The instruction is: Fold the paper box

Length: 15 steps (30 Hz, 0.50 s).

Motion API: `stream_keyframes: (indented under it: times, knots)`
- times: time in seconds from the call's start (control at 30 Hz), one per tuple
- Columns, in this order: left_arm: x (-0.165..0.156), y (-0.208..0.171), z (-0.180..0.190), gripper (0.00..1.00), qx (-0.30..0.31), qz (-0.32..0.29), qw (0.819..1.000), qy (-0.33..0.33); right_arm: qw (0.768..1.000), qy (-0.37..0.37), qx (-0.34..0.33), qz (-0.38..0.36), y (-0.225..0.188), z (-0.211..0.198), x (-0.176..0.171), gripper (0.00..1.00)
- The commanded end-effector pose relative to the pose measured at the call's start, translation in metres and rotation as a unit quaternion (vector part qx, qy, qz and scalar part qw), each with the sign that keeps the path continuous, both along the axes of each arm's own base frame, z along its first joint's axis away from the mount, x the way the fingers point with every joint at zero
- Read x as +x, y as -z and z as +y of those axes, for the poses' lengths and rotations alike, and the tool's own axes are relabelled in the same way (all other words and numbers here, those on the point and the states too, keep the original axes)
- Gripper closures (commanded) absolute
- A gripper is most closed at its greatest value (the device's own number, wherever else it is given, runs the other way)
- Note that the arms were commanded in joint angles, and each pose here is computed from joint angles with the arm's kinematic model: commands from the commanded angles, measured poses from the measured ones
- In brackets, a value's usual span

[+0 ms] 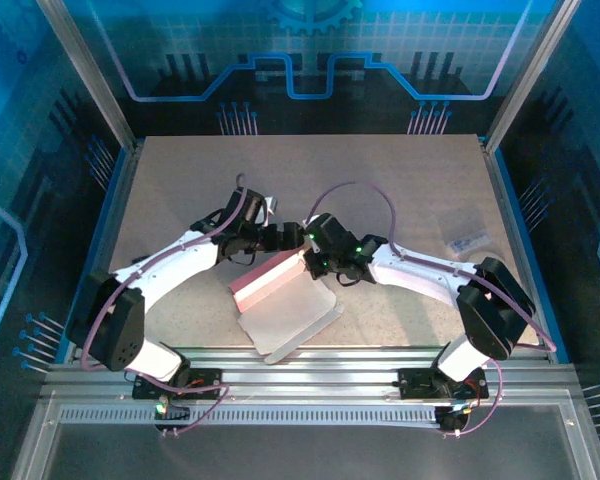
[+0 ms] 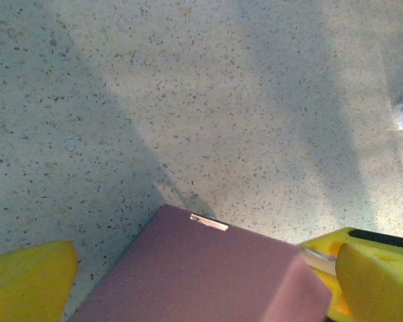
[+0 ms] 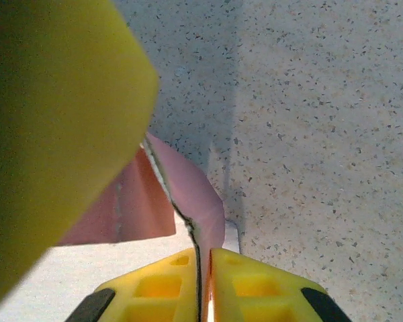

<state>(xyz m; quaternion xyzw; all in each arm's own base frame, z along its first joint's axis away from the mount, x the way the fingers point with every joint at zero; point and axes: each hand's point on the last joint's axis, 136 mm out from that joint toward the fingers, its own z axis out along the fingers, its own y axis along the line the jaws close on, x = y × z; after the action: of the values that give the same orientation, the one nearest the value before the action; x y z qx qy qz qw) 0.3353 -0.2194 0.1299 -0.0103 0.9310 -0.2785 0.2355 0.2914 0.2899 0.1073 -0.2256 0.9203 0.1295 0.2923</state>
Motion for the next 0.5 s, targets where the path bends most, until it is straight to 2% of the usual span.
stream_keyframes:
  times: [0.0, 0.47]
  knots:
    - [0.003, 0.008, -0.003, 0.01, 0.0, -0.005, 1.0, 0.0, 1.0, -0.003, 0.013, 0.001, 0.0, 0.006, -0.004, 0.87]
    - [0.007, 0.034, 0.008, 0.01, 0.021, 0.0, 0.999, -0.035, 0.999, -0.011, 0.048, 0.013, -0.01, 0.012, -0.012, 0.86]
